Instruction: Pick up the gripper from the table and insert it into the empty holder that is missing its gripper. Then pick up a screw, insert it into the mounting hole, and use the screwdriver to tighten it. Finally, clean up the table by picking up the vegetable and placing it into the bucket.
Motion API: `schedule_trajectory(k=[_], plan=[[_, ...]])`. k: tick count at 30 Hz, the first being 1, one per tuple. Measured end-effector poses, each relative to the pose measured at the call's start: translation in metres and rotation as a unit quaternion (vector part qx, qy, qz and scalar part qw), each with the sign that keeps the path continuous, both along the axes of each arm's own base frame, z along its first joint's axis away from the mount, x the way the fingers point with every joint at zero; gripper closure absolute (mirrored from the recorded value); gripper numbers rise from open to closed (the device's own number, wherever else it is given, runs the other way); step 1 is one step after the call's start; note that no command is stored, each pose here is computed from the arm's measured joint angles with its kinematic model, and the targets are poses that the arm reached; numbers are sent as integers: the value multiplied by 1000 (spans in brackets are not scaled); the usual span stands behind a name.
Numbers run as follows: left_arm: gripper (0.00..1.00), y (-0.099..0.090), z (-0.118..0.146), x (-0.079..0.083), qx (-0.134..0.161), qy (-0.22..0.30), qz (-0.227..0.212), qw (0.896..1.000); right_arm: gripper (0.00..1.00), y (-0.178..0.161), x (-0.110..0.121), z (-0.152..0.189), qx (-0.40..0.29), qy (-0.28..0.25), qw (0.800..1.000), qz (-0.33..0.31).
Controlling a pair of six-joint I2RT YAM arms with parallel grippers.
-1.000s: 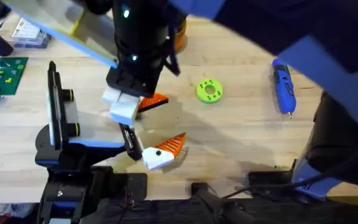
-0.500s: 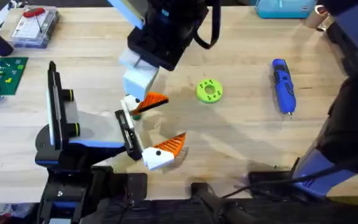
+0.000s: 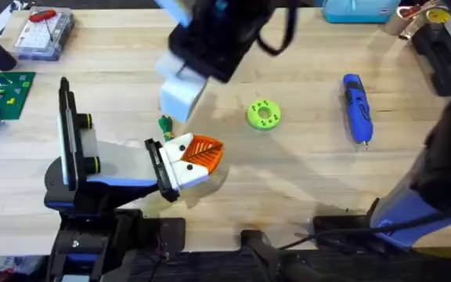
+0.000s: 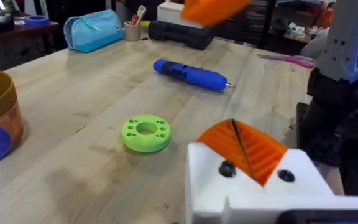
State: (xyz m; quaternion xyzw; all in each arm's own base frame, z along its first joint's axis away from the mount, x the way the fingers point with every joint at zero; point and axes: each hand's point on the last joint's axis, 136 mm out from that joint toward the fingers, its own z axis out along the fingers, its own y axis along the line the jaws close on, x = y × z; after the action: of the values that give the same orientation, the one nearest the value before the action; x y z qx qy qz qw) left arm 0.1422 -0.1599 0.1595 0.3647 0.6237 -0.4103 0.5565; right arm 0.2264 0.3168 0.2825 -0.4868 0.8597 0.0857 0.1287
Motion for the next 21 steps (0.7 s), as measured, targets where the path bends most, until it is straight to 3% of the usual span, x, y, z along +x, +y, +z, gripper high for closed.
schedule_trajectory(k=[5,9,15,21], plan=[[995,0,0,0,0,0,0,1000,3,-35,21,28,33,-19,997,-63],[995,0,0,0,0,0,0,1000,3,-55,31,29,32,-16,994,-102],[996,0,0,0,0,0,0,1000,3,-64,31,-12,-14,30,991,-127],[996,0,0,0,0,0,0,1000,4,-65,32,-51,-10,32,989,-144]])
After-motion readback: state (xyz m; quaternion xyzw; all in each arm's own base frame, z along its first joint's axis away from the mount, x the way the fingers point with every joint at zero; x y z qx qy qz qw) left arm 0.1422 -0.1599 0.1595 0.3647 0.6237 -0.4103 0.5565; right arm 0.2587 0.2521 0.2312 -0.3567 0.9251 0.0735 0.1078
